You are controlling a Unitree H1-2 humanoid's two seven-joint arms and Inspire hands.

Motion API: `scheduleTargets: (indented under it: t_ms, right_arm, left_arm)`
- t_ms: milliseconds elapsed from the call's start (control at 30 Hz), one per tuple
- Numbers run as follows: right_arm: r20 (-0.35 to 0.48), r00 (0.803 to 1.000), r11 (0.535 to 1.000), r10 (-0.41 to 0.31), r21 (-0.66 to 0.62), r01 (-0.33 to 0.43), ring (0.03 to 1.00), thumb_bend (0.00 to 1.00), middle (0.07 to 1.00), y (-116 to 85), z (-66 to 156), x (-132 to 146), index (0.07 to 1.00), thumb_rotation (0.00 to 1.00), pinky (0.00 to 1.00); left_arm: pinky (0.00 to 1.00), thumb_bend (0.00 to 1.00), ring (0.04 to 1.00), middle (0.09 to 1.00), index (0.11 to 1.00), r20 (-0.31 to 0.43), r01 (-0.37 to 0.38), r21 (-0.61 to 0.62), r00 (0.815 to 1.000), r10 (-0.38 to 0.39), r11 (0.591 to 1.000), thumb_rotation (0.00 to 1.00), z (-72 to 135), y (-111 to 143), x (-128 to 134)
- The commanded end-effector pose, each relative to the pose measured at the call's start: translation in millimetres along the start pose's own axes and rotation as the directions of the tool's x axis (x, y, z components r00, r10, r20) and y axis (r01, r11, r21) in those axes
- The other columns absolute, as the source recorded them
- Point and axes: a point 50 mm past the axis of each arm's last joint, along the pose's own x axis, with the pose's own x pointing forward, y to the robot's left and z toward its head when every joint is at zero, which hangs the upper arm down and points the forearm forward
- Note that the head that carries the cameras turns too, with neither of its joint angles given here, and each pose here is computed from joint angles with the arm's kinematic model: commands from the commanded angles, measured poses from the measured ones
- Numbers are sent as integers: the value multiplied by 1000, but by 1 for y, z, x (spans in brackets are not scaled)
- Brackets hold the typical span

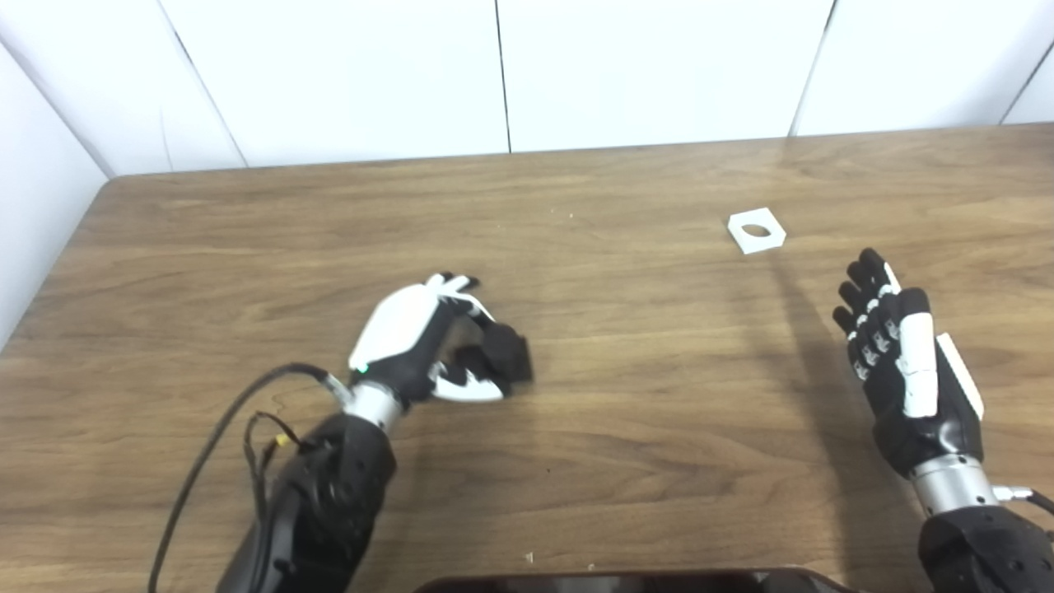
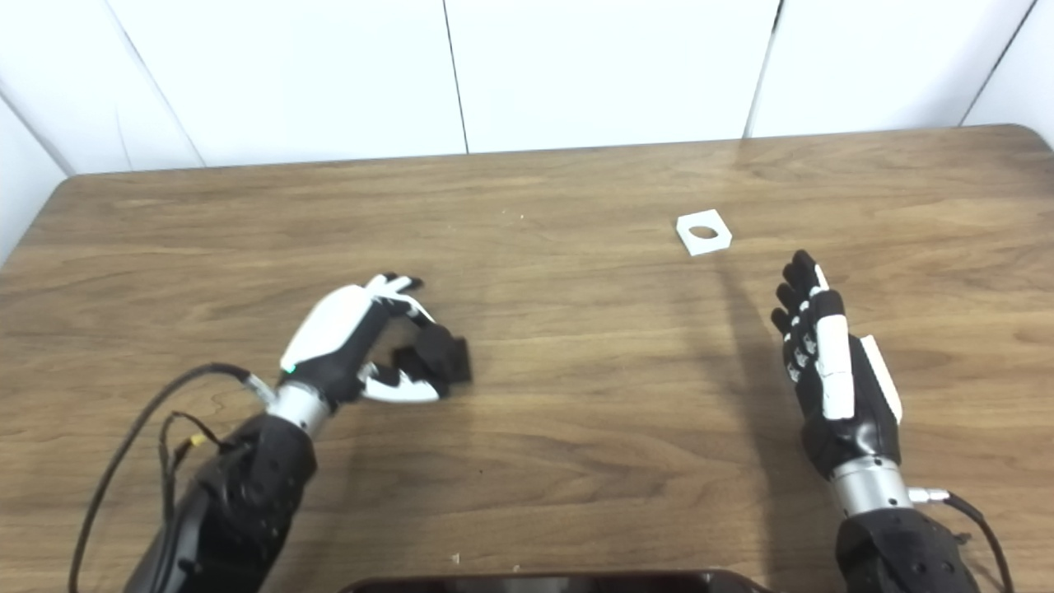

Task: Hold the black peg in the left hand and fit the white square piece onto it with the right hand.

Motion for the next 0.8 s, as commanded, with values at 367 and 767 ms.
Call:
scheduleTargets:
  t_ms: [367,767]
  right_arm:
    - [64,997,999,38,2,-38,1000,616,1000,11,10,3,1000,1000,1000]
    - [57,998,1000,22,-3,-21,1000,637,1000,10,10,0,1000,1000,1000]
  left_arm:
    - [1000,506,998,919,491,141,51,11,989,-52,999,84,45,-28,-11]
    - [1000,506,998,921,492,170,89,15,981,-90,996,86,58,-40,-12]
